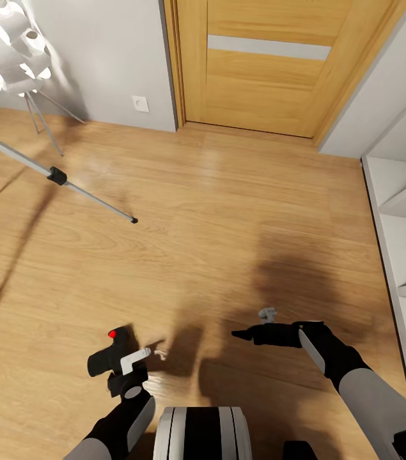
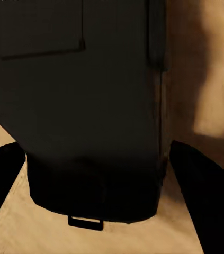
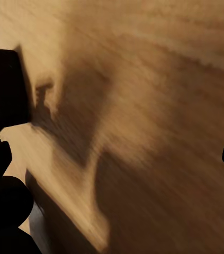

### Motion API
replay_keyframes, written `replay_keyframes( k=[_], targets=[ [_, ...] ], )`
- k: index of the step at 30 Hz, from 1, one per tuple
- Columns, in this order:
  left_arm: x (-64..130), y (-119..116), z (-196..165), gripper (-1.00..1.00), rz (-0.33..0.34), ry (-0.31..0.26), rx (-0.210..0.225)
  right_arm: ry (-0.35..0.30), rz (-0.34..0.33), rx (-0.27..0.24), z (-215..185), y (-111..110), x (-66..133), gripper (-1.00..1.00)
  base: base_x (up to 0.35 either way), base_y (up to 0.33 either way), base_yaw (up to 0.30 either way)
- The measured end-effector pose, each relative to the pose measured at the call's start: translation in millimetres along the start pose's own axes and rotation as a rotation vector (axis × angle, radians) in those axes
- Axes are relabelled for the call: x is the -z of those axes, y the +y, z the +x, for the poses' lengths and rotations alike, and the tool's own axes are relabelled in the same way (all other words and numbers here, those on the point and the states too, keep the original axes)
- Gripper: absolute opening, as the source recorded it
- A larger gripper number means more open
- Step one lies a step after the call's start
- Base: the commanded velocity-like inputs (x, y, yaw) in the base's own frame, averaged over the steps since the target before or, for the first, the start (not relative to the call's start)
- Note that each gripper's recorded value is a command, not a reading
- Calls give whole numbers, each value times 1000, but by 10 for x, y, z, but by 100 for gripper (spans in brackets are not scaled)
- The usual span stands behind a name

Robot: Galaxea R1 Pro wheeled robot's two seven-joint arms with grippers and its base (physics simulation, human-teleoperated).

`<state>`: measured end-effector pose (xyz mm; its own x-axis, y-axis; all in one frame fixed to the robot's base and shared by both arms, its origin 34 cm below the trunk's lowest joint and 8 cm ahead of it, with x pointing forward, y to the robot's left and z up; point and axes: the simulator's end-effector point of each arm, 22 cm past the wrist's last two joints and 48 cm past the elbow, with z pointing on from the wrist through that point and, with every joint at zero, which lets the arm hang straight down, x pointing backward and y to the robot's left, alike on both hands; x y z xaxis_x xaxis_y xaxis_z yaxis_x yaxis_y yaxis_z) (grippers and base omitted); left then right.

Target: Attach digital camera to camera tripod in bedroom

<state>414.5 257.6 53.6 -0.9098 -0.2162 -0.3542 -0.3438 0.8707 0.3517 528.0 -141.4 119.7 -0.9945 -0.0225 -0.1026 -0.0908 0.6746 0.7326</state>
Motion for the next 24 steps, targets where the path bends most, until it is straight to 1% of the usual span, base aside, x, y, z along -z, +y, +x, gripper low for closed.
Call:
replay_keyframes(
  k=[11, 12, 15, 16, 17, 18, 19, 20, 21, 22, 24],
  targets=[
    [-18, 34, -22, -100, -5, -7, 1, 0, 0, 0, 0, 0, 0, 100, 0, 0, 0],
    [-17, 31, -32, -100, -4, -9, 2, 0, 0, 0, -1, 0, 0, 100, 0, 0, 0],
    [2, -16, -180, -100, 0, -41, 17, 0, -1, 0, -1, 3, 0, 100, 0, 0, 0],
    [16, -51, -276, -100, 4, -60, 27, 0, -1, 0, -1, 3, 1, 100, 0, 0, 0],
    [70, -101, -590, -100, -3, -106, 79, -7, -1, -5, -18, -5, 8, 100, 0, 0, 0],
    [180, -216, -1041, -100, 19, -177, 123, -12, -1, -8, -32, -9, 18, 100, 0, 0, 0],
    [256, -250, -1259, -100, 20, -197, 135, -16, 0, -10, -40, -13, 22, 100, 0, 0, 0],
    [364, -277, -1476, -100, 16, -188, 141, -18, 0, -12, -48, -17, 26, 100, 0, 0, 0],
    [426, -294, -1597, -100, 18, -195, 141, -19, 0, -12, -50, -18, 27, 100, 0, 0, 0],
    [505, -303, -1707, -100, 15, -182, 123, -20, 1, -13, -51, -19, 28, 100, 0, 0, 0],
    [587, -310, -1813, -100, 16, -172, 108, -20, 1, -13, -52, -20, 29, 100, 0, 0, 0]
  ],
)
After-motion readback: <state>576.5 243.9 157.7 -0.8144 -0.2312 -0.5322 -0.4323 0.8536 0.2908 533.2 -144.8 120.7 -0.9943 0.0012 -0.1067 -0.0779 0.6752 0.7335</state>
